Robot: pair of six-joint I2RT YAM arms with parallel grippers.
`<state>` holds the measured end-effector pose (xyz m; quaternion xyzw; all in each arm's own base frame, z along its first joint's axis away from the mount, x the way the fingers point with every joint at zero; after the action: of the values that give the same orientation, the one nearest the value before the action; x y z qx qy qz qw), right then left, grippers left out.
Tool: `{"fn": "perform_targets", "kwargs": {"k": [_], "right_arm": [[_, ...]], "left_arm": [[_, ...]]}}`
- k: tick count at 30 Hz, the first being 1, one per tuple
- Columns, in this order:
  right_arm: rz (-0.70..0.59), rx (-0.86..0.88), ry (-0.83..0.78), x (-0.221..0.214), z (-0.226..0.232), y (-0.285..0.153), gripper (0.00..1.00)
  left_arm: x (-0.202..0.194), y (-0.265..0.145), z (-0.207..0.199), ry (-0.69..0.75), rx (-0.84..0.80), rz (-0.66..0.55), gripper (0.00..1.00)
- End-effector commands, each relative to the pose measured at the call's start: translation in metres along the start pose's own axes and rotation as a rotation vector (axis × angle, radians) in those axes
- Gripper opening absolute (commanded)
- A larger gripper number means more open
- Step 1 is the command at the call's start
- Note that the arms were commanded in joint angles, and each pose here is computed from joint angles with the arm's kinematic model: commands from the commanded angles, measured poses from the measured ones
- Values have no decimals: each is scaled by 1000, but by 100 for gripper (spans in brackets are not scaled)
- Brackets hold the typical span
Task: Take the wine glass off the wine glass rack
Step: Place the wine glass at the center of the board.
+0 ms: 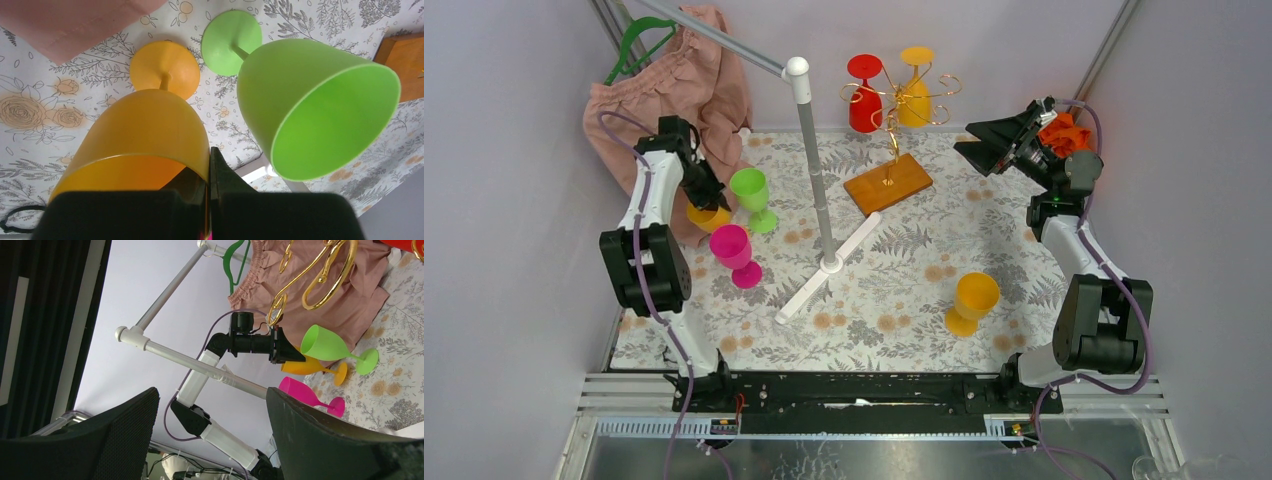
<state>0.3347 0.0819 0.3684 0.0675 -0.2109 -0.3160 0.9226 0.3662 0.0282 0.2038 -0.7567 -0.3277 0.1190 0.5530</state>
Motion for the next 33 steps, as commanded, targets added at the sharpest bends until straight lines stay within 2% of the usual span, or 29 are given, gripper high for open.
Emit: {"fn": "perform_targets", "kwargs": {"k": [1, 8, 14, 19, 21, 24, 33], "right_arm": [[12, 23, -44, 0, 4, -2, 86], [9, 14, -32, 2, -3, -2, 86], [7, 13, -27, 3, -7, -2, 86], [7, 11, -23, 3, -9, -2, 86], [6, 11, -22, 3, -10, -2, 86], [6, 10, -21, 4, -10, -3, 86], [4, 13, -21, 3, -8, -3, 86]], "left_arm": [[8, 17, 0, 19, 24, -22, 0], [12, 32, 4, 40, 158, -43, 0], [12, 39, 2, 47, 187, -43, 1], [11, 40, 3, 56, 194, -41, 15], [11, 36, 2, 67, 192, -47, 25], [14, 29, -2, 78, 187, -57, 29], [20, 2, -12, 86, 166, -103, 33]]}}
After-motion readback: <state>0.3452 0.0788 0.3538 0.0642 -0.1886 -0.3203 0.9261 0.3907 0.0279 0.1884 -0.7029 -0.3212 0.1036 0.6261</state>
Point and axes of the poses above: each gripper's point midway between its finger pads, its own y axis out along the fingers, its own z axis along the line the jaws close on, x = y × z, the point moved 6 cm from there along -y, back along the fingers, and after that the axes turned 5 degrees about -y, right-handed, at the moved point
